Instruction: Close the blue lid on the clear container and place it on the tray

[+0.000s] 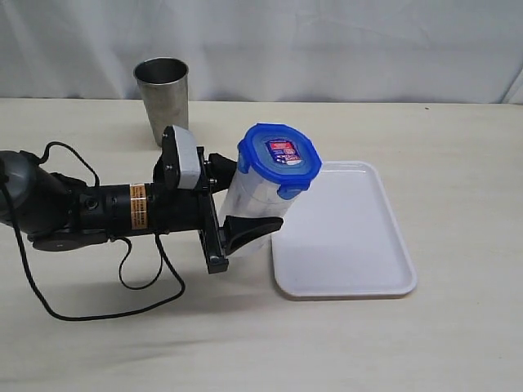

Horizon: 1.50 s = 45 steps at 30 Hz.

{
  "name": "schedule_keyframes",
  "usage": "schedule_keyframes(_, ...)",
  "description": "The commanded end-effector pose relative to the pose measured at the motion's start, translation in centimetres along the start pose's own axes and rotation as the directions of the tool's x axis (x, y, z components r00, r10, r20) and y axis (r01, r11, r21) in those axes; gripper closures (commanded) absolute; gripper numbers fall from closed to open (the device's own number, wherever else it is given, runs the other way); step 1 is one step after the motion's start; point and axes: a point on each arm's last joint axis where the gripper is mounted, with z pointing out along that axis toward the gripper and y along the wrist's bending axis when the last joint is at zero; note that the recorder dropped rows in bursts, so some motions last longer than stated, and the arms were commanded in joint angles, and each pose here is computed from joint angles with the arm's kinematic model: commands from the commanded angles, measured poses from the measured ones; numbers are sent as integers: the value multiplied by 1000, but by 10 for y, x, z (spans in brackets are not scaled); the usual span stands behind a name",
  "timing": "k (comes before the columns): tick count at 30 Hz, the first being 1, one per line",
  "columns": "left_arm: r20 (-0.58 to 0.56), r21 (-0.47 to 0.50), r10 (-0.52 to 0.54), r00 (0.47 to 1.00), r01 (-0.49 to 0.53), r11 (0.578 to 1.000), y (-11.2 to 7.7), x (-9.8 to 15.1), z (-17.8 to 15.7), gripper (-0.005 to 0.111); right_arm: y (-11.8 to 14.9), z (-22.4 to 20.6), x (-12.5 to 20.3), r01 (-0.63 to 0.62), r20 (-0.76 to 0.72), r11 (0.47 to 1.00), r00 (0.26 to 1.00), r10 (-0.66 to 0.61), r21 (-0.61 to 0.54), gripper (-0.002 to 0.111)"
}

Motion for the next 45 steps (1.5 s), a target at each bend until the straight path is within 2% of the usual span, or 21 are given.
schedule_keyframes(1, 51, -32, -4, 999, 5, 999, 4, -7, 0, 107, -3, 1, 15, -18, -124, 999, 992, 23, 43, 104)
schedule_keyframes(23, 54, -42, -8, 999, 10, 999, 5, -7, 0, 107, -2, 2, 20, -24, -151, 999, 988, 31, 42, 104)
schedule_keyframes(29, 54, -42, -8, 999, 10, 999, 5, -7, 0, 107, 10, 7, 39, -156, -215, 988, 964, 155, 9, 104)
schedule_keyframes(34, 54, -45, -9, 998, 11, 999, 5, -7, 0, 107, 17, 7, 43, -313, -213, 944, 920, 328, 104, 104)
schedule_keyframes(41, 57, -57, -13, 998, 16, 998, 6, -8, 0, 107, 13, 5, 43, -319, -144, 897, 916, 375, 306, 104)
schedule_keyframes(45, 58, -59, -14, 998, 17, 998, 6, -8, 0, 107, 13, 5, 42, -355, -78, 845, 905, 417, 400, 104)
